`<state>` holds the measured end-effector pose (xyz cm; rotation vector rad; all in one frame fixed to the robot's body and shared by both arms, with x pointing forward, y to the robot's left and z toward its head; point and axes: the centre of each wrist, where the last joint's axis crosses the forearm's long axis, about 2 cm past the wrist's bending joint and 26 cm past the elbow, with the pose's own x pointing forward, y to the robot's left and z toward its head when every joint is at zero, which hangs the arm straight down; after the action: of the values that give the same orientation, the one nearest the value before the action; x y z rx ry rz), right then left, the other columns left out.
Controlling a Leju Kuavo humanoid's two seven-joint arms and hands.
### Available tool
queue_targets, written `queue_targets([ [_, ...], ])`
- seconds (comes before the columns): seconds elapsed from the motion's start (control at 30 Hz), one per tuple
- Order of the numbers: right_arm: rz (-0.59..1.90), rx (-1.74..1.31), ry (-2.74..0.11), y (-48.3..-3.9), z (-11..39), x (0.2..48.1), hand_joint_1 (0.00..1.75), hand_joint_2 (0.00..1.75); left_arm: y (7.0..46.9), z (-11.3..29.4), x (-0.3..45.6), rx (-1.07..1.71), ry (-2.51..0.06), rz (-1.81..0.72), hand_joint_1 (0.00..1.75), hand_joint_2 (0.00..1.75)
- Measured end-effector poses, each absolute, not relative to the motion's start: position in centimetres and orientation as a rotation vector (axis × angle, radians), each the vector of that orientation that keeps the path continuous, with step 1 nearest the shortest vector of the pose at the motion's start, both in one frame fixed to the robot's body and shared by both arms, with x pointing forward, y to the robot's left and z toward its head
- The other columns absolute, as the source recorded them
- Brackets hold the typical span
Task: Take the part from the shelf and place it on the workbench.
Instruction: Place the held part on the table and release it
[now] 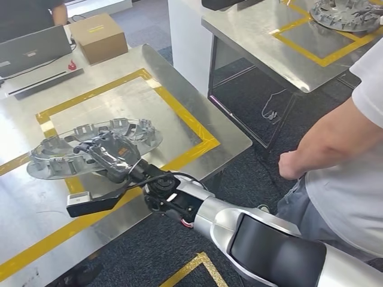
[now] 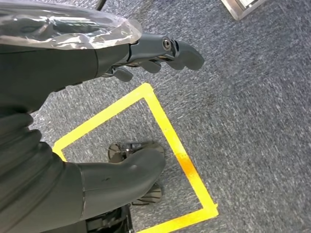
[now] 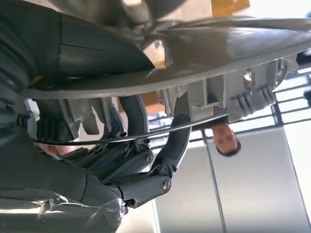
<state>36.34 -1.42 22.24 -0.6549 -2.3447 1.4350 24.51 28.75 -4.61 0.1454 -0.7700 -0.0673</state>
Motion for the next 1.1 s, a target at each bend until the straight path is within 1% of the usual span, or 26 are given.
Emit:
queue_targets([
  [0.2,1.52,-0.636,-2.219,-0.8,21.0,36.0,1.75,1.75,28.2,-4.5,24.7,0.13,-0.77,-0.088,0.0,1.75],
  [0.33,1.553,-0.595,-2.02,-0.9,20.6,36.4,1.75,1.75,27.7,-4.3,25.0,0.103,-0.759,-0.099,0.0,1.75],
  [0.47,1.509,-0.538,-1.862,-1.5,20.7,37.4,1.75,1.75,27.3,-4.2,25.2,0.081,-0.757,-0.097,0.0,1.75],
  [0.63,1.476,-0.556,-1.801,-2.2,21.0,38.3,1.75,1.75,26.9,-4.1,25.4,0.068,-0.761,-0.097,0.0,1.75],
  [0.83,1.32,-0.561,-1.756,-3.1,22.2,39.8,1.75,1.75,26.7,-4.0,25.5,0.057,-0.774,-0.092,0.0,1.75],
  [1.1,1.192,-0.586,-1.75,-4.2,23.4,41.3,1.75,1.75,26.4,-4.0,25.5,0.049,-0.791,-0.087,0.0,1.75],
])
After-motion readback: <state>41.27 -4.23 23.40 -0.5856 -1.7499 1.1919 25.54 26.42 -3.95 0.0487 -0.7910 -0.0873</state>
